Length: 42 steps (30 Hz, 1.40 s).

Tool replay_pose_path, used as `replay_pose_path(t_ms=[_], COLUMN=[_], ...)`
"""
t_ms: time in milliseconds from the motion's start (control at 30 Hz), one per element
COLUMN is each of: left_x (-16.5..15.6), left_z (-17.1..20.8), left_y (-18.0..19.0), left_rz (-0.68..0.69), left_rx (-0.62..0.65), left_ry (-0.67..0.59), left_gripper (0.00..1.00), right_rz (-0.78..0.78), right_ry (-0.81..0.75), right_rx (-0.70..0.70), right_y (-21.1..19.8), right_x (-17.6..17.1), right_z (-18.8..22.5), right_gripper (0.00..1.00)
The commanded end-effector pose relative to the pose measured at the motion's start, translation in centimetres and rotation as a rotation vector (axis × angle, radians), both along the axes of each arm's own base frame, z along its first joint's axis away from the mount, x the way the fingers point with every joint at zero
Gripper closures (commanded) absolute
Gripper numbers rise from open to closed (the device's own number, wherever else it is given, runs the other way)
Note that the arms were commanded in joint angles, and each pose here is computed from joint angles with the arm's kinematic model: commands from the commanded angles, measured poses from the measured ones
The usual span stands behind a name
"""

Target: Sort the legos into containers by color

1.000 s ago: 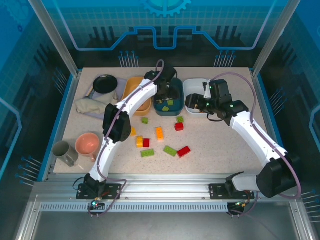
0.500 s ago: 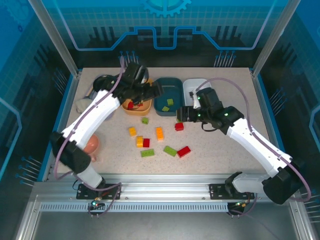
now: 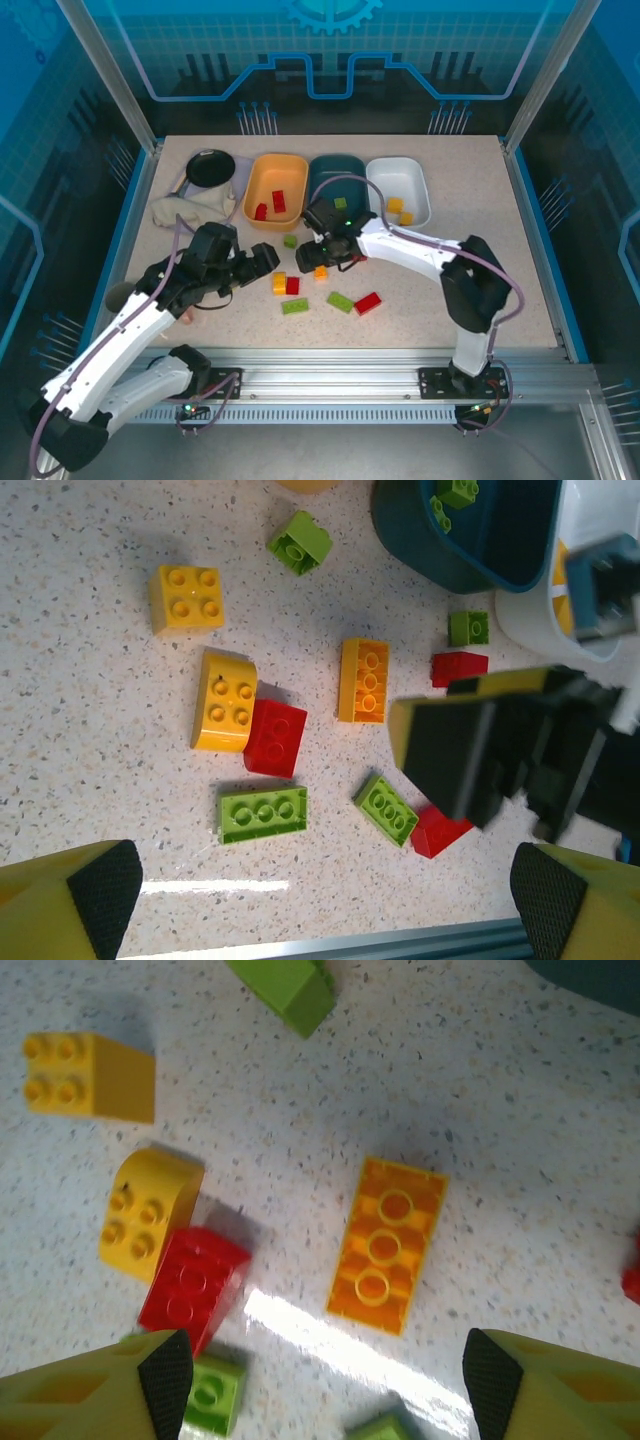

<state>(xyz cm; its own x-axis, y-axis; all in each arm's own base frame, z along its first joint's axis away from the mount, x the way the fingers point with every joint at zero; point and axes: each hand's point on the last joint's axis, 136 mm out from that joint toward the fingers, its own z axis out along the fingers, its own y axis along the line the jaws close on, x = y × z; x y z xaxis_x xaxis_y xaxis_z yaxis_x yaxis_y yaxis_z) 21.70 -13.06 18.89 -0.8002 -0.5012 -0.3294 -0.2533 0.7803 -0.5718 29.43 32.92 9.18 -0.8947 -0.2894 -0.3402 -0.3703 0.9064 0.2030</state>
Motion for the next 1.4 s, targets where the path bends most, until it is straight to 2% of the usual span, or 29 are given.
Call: replay_pose_path(t_ms=[0, 300, 567, 700, 800, 933, 1033, 1200, 1367], left_x=[-0.3, -0.7, -0.5, 0.0, 1.1, 3.8, 6.3, 10.5, 13.8], left_z=[0.1, 0.9, 1.3, 1.7, 3.2, 5.9, 7.3, 7.9, 8.0], left_y=[0.2, 0.3, 0.0, -0.6, -1.9, -4.7, -7.0, -10.6, -13.8], left_rz=[0.033, 0.031, 0.013, -0.007, -0.054, -0.137, -0.181, -0.231, -0.281], left_rx=[-0.040, -0.056, -0.066, -0.079, -0.098, -0.124, -0.141, -0.169, -0.169], left_ry=[-0.005, -0.025, -0.038, -0.054, -0.086, -0.136, -0.162, -0.166, -0.160], left_gripper=[0.01, 0.01, 0.02, 0.02, 0.02, 0.02, 0.03, 0.03, 0.03], right_rz=[-0.049, -0.081, -0.087, -0.097, -0.118, -0.200, -0.273, -0.373, -0.428], right_ry=[0.049, 0.102, 0.111, 0.078, -0.007, -0.105, -0.134, -0.136, -0.082], right_rx=[-0.099, -0.223, -0.247, -0.239, -0.226, -0.177, -0.144, -0.065, -0.050], right_y=[-0.4, -1.1, -1.2, -1.5, -3.0, -8.0, -12.3, -17.2, -19.8], right_x=[0.5, 1.4, 1.8, 2.3, 3.4, 6.1, 9.1, 15.4, 21.2], right_z=[-1.7, -5.7, -7.2, -5.6, -1.4, 4.4, 6.2, 6.2, 3.1], right_gripper=[0.26, 0.32, 0.58, 0.66, 0.68, 0.67, 0.67, 0.67, 0.66])
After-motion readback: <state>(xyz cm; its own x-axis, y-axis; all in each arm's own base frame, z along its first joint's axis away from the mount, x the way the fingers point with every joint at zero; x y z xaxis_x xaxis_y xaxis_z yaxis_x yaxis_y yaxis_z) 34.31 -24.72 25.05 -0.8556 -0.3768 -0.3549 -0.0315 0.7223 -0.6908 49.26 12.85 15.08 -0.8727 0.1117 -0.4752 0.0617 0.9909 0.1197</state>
